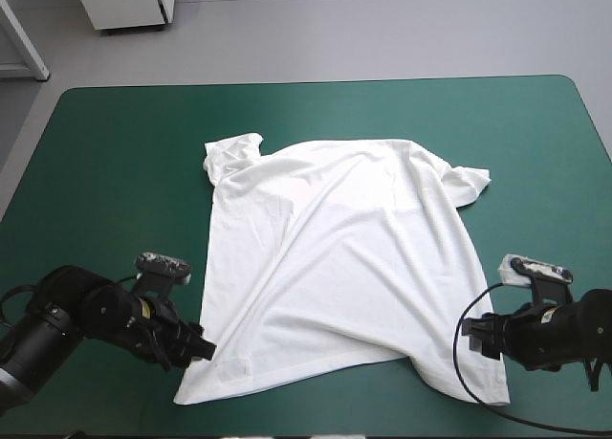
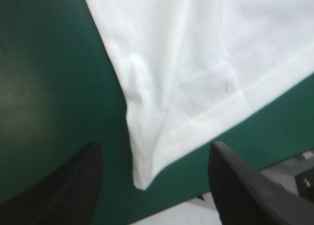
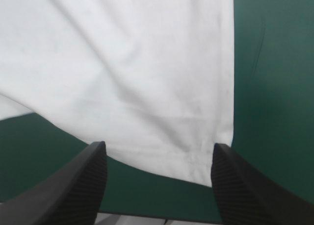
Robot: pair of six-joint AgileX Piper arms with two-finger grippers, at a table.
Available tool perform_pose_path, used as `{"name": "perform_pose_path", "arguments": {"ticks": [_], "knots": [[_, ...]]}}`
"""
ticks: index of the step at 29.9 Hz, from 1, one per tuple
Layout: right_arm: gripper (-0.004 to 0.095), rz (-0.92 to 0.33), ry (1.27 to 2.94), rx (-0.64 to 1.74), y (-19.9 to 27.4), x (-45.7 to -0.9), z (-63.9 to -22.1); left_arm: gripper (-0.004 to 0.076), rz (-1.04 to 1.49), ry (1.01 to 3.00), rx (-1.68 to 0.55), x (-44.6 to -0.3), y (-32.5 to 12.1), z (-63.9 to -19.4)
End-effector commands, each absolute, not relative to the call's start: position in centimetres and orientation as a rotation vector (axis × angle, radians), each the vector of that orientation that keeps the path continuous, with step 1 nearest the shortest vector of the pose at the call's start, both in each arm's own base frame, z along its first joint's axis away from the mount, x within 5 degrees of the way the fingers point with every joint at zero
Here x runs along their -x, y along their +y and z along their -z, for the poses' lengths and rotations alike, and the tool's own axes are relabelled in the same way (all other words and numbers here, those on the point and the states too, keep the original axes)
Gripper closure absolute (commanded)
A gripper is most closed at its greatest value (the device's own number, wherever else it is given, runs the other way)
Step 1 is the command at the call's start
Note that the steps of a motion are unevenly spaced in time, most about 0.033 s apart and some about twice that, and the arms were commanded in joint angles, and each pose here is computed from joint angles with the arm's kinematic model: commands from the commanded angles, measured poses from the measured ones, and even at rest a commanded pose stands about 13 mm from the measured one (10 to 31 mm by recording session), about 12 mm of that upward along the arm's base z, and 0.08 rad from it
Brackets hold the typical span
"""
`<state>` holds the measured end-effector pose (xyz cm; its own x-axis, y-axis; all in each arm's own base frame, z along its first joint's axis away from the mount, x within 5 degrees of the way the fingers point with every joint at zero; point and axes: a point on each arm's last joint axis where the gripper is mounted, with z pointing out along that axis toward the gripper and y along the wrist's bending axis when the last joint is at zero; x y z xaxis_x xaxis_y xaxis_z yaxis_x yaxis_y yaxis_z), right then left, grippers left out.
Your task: Fold the cloth
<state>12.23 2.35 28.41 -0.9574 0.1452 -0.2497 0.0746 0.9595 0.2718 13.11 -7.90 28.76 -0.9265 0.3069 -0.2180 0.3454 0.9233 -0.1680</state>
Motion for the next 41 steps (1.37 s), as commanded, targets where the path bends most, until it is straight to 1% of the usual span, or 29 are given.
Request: {"name": "perform_pose_path", "arguments": {"ticks": [1,3,8,12,17,25,29,33,35,38,41], "knots": [[0.0402,-0.380,2.713,-0.135,2.3,-12.9,-31.8,0.0262,0.227,2.780,-0.520,-13.6,-7.5,-32.4],[0.0427,-0.379,2.700,-0.129,2.3,-13.0,-32.2,0.0273,0.221,2.764,-0.507,-13.8,-7.5,-32.8],[0.0427,-0.401,2.725,-0.138,2.5,-12.9,-31.4,0.0280,0.221,2.832,-0.453,-13.4,-7.4,-31.6],[0.0428,-0.375,2.732,-0.095,2.3,-12.8,-31.2,0.0280,0.213,2.861,-0.456,-13.2,-7.3,-30.9],[0.0428,-0.371,2.740,-0.076,2.3,-12.8,-31.0,0.0286,0.291,2.942,-0.440,-12.4,-7.6,-28.8],[0.0428,-0.375,2.740,-0.077,2.4,-12.8,-31.0,0.0286,0.309,2.963,-0.394,-12.0,-7.5,-25.1],[0.0428,-0.370,2.740,-0.076,2.3,-12.8,-31.0,0.0296,0.366,2.965,-0.347,-11.7,-7.7,-23.3],[0.0428,-0.370,2.740,-0.076,2.3,-12.8,-31.0,0.0374,0.399,2.974,-0.319,-11.2,-7.7,-21.8],[0.0428,-0.370,2.740,-0.076,2.3,-12.8,-31.0,0.0437,0.404,2.967,-0.307,-11.2,-7.7,-21.5],[0.0428,-0.366,2.741,-0.075,2.3,-12.8,-31.0,0.0558,0.418,2.950,-0.296,-11.4,-7.8,-21.5],[0.0428,-0.322,2.746,-0.069,2.1,-12.8,-30.9,0.0732,0.420,2.939,-0.293,-11.4,-7.8,-21.5]]}}
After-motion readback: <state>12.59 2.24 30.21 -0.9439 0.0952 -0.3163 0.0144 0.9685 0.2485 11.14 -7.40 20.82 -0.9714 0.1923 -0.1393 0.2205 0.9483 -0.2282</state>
